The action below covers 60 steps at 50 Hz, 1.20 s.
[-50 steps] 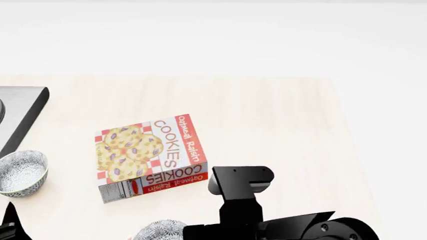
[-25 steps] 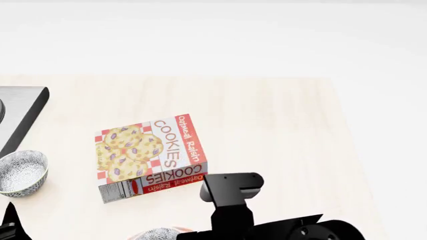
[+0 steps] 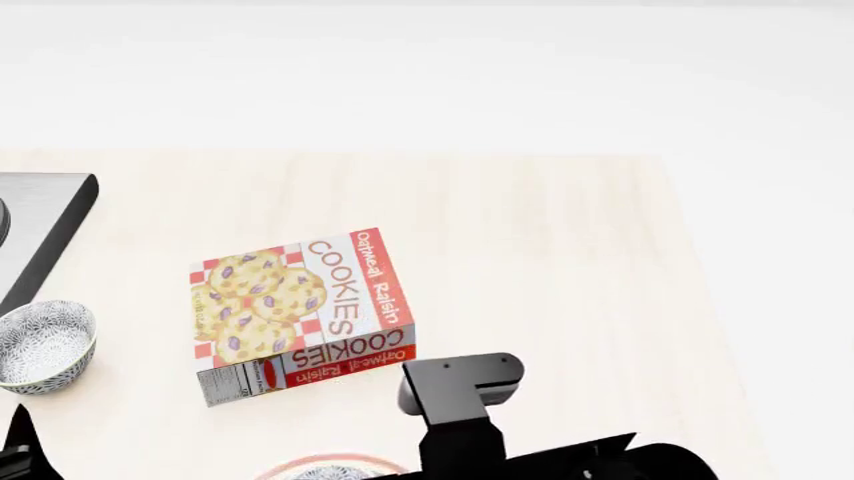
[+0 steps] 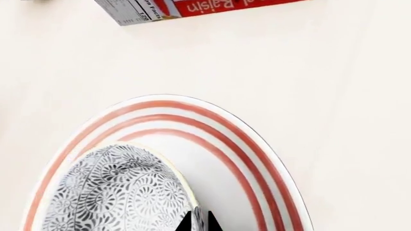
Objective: Pick the akita bowl next to the plate and place it on the plate.
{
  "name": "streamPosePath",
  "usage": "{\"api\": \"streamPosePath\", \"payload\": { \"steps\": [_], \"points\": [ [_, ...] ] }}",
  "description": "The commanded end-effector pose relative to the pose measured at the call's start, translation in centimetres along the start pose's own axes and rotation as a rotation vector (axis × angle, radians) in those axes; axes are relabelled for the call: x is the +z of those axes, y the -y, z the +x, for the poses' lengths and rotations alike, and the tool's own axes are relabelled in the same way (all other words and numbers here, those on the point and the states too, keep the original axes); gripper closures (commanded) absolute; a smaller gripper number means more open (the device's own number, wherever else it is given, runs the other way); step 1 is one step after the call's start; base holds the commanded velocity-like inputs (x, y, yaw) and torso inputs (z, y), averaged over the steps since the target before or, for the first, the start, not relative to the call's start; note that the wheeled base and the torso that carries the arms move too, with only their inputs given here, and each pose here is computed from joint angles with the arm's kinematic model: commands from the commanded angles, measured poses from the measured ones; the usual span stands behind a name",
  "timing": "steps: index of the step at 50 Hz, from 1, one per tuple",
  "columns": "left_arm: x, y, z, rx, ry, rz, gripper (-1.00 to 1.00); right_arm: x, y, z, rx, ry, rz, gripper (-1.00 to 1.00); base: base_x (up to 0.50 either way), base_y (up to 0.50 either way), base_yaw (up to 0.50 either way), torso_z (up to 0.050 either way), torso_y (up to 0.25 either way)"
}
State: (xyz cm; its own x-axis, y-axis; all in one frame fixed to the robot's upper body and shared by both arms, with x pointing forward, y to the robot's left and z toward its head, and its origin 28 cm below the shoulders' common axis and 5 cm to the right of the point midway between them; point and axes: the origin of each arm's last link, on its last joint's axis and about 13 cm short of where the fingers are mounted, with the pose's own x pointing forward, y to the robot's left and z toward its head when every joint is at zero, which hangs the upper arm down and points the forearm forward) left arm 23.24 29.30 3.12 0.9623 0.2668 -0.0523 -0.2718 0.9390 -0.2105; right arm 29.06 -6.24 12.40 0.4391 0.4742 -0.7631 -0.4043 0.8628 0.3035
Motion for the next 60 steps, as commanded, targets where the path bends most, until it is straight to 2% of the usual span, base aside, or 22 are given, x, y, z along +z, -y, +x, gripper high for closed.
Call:
{"api": "streamPosePath", "payload": {
  "steps": [1,2,7,27,37,40,45,52,53,54,60],
  "points": [
    [0.0,0.0,0.0,0.000,0.000,0.001,-1.00,-0.1,-0.2,0.1,0.011,0.005,-0.029,1.00,0.00,0.00,0.00,0.000,0.000],
    [0.0,0.0,0.0,0.000,0.000,0.000,-1.00,0.0,-0.2,-0.1,0.015,0.010,-0.036,-1.00,0.00,0.00,0.00,0.000,0.000],
    [0.1,0.0,0.0,0.000,0.000,0.000,-1.00,0.3,-0.2,-0.6,0.001,0.030,-0.029,-1.00,0.00,0.00,0.00,0.000,0.000],
    [0.1,0.1,0.0,0.000,0.000,0.000,-1.00,1.8,-2.1,-6.4,-0.077,0.158,-0.146,-1.00,0.00,0.00,0.00,0.000,0.000],
    [0.0,0.0,0.0,0.000,-0.001,0.000,-1.00,1.3,-2.1,-7.5,-0.124,0.224,-0.147,-1.00,0.00,0.00,0.00,0.000,0.000],
    [0.0,0.0,0.0,0.000,-0.001,0.001,-1.00,1.0,-2.0,-7.6,-0.233,0.315,-0.184,-1.00,0.00,0.00,0.00,0.000,0.000],
    [-0.1,0.0,0.0,-0.001,-0.001,0.001,-1.00,0.4,-1.9,-7.7,-0.304,0.410,-0.174,-1.00,0.00,0.00,0.00,0.000,0.000],
    [0.1,0.1,-0.1,-0.003,0.000,0.002,-1.00,-0.6,-1.2,-7.7,-0.429,0.550,-0.117,-1.00,0.00,0.00,0.00,0.000,0.000],
    [0.0,0.0,0.0,-0.004,0.000,0.002,-1.00,-0.9,-1.0,-7.6,-0.482,0.567,-0.127,-1.00,0.00,0.00,0.00,0.000,0.000],
    [-0.1,0.0,0.0,-0.004,0.000,0.002,-1.00,-1.1,-1.0,-7.5,-0.486,0.586,-0.129,-1.00,0.00,0.00,0.00,0.000,0.000],
    [-0.1,0.0,0.1,-0.004,-0.002,0.002,-1.00,-2.5,0.1,-7.3,-0.595,0.675,-0.058,-1.00,0.00,0.00,0.00,0.000,0.000]
  ]
}}
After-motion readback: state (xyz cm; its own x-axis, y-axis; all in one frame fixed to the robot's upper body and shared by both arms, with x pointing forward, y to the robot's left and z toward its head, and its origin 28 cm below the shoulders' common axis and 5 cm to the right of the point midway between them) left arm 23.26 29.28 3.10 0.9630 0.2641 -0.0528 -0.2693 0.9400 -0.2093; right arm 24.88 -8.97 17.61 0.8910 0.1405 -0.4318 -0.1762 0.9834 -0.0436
